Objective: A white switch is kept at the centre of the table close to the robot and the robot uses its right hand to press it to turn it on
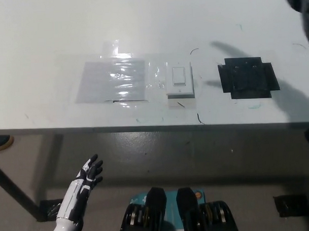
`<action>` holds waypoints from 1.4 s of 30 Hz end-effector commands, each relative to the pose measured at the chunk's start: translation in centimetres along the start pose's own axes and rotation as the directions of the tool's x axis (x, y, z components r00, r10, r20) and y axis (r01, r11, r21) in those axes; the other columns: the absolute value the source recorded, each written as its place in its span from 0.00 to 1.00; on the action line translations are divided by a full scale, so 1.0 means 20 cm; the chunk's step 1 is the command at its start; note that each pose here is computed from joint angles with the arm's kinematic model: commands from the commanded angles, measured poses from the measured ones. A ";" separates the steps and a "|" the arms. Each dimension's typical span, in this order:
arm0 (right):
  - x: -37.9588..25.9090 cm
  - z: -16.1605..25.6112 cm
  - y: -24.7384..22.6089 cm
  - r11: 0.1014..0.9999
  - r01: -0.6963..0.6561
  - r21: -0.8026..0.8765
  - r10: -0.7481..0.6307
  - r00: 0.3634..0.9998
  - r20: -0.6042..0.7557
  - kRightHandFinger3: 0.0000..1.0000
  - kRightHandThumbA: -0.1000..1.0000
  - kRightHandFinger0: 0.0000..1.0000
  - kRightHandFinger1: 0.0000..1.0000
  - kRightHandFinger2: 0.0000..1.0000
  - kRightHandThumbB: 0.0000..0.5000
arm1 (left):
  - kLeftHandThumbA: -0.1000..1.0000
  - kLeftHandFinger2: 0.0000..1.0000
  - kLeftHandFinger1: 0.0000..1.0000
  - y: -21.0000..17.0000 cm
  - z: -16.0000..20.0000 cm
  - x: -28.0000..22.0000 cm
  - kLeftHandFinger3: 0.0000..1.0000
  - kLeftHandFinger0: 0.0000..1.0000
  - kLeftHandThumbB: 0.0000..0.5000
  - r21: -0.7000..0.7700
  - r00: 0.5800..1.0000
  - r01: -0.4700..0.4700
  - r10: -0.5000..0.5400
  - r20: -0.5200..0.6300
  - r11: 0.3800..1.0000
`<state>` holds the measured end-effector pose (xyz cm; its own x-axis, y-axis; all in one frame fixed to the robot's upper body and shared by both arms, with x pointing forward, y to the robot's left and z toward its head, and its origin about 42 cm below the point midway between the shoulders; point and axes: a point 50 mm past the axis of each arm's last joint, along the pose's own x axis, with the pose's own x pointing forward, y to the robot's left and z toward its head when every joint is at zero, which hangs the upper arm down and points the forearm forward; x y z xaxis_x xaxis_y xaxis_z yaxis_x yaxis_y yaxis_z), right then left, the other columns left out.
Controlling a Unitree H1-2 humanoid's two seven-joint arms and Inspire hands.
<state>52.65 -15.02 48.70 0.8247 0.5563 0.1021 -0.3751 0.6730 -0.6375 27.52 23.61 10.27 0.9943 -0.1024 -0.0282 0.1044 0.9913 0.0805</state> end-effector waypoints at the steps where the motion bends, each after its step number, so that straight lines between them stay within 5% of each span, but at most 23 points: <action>1: 0.15 0.16 0.04 0.957 -0.165 -0.237 0.137 0.982 -0.130 1.00 1.00 1.00 1.00 1.00 0.59 | 0.89 1.00 1.00 0.00 0.03 -0.01 1.00 1.00 0.00 0.001 0.999 0.018 -0.018 0.030 1.000; 9: 0.22 0.02 0.24 0.920 -0.267 -0.287 0.210 0.954 -0.214 1.00 1.00 1.00 1.00 1.00 0.48 | 0.88 1.00 1.00 -0.01 0.02 -0.02 1.00 1.00 0.04 0.009 0.999 0.012 -0.013 0.035 1.000; 24: 0.25 -0.19 0.45 0.885 -0.371 -0.281 0.289 0.911 -0.294 1.00 1.00 1.00 1.00 1.00 0.59 | 0.86 1.00 1.00 0.00 0.02 -0.02 1.00 1.00 0.03 0.020 0.999 0.004 -0.005 0.037 1.000; 30: 0.24 -0.29 0.56 0.851 -0.423 -0.310 0.329 0.891 -0.313 1.00 1.00 1.00 1.00 1.00 0.58 | 0.86 1.00 1.00 0.00 0.01 -0.03 1.00 1.00 0.03 0.024 0.999 0.005 -0.006 0.036 1.000; 31: 0.22 -0.30 0.58 0.840 -0.439 -0.320 0.355 0.889 -0.288 1.00 1.00 1.00 1.00 1.00 0.51 | 0.85 1.00 1.00 0.00 0.01 -0.03 1.00 1.00 0.02 0.022 0.999 0.001 -0.002 0.036 1.000; 42: 0.20 -0.41 0.69 0.791 -0.498 -0.354 0.369 0.851 -0.374 1.00 1.00 1.00 1.00 1.00 0.56 | 0.83 1.00 1.00 -0.01 0.03 -0.03 1.00 1.00 0.03 0.019 0.999 0.005 -0.005 0.032 1.000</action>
<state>54.00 -8.46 31.36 0.7175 0.5137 -0.4704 -0.6134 0.1461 -0.7761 26.93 23.70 9.90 0.9941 -0.1010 -0.0397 0.1043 0.9903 0.0916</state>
